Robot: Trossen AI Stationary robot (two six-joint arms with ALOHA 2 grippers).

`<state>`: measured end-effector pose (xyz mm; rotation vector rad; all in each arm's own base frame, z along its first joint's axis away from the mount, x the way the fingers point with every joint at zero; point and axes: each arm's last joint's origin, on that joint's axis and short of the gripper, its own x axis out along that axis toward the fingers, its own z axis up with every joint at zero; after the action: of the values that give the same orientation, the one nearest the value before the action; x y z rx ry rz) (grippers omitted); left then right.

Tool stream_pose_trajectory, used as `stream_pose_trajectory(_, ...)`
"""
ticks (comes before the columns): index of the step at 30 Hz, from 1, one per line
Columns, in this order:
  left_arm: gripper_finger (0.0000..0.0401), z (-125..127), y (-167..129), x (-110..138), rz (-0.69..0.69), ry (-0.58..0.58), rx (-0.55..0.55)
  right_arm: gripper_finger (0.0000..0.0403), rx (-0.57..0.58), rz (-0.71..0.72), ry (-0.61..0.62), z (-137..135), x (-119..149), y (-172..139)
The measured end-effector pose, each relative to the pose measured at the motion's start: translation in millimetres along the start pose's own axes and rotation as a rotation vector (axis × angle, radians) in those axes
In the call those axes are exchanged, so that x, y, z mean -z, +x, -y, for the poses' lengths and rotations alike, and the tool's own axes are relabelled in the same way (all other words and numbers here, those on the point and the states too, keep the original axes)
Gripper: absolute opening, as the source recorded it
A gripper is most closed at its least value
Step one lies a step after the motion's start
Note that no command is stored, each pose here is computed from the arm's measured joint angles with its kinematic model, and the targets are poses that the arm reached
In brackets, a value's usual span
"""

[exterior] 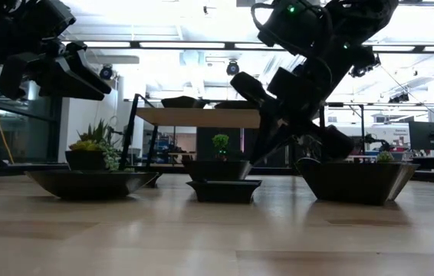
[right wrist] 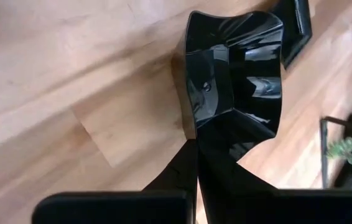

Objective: Pick & Place Mini shaped plates
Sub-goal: Stack the black distorted square plate on top of the black distorted square plate on the shelf

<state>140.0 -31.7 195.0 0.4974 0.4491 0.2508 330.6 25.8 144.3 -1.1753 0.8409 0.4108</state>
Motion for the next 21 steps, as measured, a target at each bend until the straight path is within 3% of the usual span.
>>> stream_pose_trajectory(14,0.0152,0,0,0,0.005,0.014,0.012,0.0000,0.003,0.011,-0.009,16,-22,-12)
stream_pose_trajectory(17,0.0152,1,0,-3,0.046,0.089,0.053,0.0000,-0.027,0.031,0.009,27,-27,-17)
stream_pose_trajectory(21,0.0152,1,-1,-11,0.145,0.281,0.095,0.0000,-0.058,0.079,0.016,40,-34,-25)
